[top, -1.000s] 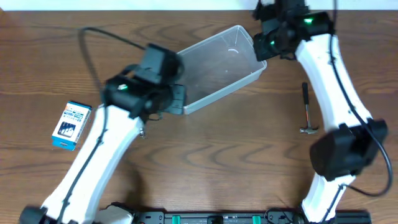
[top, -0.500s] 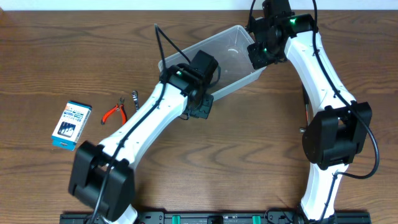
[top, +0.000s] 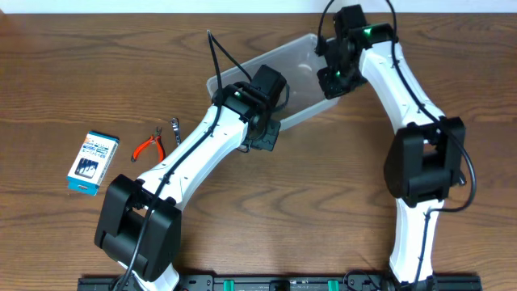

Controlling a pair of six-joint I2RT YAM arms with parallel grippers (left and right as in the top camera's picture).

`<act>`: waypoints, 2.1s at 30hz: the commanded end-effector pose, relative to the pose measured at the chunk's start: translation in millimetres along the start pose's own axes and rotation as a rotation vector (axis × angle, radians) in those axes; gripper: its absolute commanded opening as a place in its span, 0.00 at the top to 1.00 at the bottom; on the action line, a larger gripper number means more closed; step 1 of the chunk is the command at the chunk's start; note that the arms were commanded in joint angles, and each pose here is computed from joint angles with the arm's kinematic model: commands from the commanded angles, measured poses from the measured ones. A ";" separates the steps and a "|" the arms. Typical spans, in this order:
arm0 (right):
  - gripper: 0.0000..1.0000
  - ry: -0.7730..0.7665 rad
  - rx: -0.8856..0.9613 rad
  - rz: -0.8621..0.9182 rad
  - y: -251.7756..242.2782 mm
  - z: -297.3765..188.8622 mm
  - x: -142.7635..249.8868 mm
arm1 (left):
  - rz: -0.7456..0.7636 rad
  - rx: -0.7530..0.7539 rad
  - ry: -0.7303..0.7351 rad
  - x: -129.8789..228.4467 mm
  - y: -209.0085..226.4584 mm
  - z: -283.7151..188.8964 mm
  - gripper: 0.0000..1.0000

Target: Pack container

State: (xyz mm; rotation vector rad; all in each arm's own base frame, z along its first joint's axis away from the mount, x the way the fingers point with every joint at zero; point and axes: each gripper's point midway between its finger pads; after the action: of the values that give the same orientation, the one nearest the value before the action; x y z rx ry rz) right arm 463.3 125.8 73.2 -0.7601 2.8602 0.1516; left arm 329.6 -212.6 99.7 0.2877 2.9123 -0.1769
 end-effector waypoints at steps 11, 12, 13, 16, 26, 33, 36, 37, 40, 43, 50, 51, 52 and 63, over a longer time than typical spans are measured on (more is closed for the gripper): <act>0.99 0.088 -0.022 -0.019 5.2 21.7 13.7 | -0.068 -0.036 0.011 -1.9 25.2 8.8 0.94; 0.99 0.095 -0.024 -0.019 6.1 21.6 15.2 | -0.073 -0.037 0.011 -2.6 26.8 8.8 0.94; 0.99 0.103 -0.028 -0.020 7.5 21.4 17.2 | -0.079 -0.038 0.007 -4.1 29.1 8.7 0.94; 0.99 0.127 -0.038 -0.022 12.0 20.9 22.4 | -0.095 -0.040 -0.006 -8.8 34.9 8.5 0.94; 0.99 0.183 -0.093 -0.048 38.0 19.5 32.6 | -0.138 -0.056 -0.040 -20.6 53.9 7.6 0.94; 0.99 0.181 -0.095 -0.070 47.8 18.2 30.5 | -0.162 -0.060 -0.048 -24.3 62.9 7.1 0.94; 0.99 0.174 -0.098 -0.070 48.7 14.8 29.7 | -0.161 -0.061 -0.049 -24.7 63.8 7.0 0.94; 0.99 0.170 -0.107 -0.068 49.9 13.2 29.3 | -0.160 -0.061 -0.049 -24.7 64.0 7.0 0.94; 0.99 0.146 -0.112 -0.070 51.6 6.0 25.5 | -0.161 -0.061 -0.049 -24.7 64.3 7.0 0.95; 0.99 0.104 -0.098 -0.074 49.5 -1.9 17.8 | -0.161 -0.061 -0.049 -24.5 64.3 6.7 0.94; 0.99 -0.042 -0.026 -0.069 30.0 -32.6 -9.1 | -0.120 -0.093 -0.103 -29.1 69.7 -20.6 0.88; 0.99 -0.069 -0.001 -0.064 24.7 -41.4 -14.2 | -0.121 -0.105 -0.118 -29.3 72.2 -28.0 0.87; 0.98 -0.105 0.028 -0.063 18.6 -54.0 -20.9 | -0.122 -0.122 -0.139 -29.3 75.6 -37.6 0.85; 0.01 -0.424 0.214 0.092 -16.8 -232.2 -18.7 | -0.228 -0.285 -0.331 17.0 134.9 -164.9 0.04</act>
State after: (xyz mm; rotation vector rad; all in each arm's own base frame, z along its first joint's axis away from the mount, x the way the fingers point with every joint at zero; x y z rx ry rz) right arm 469.7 114.0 255.0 -0.6516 2.5071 0.0622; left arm 318.7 -85.6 220.0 -0.0099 2.6498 0.0757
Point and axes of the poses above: each gripper's point midway between its finger pads, its own z axis out along the fingers, its own y axis along the line the jaws close on, x = y × z, and after that the axes turned 8 degrees about -z, right-handed
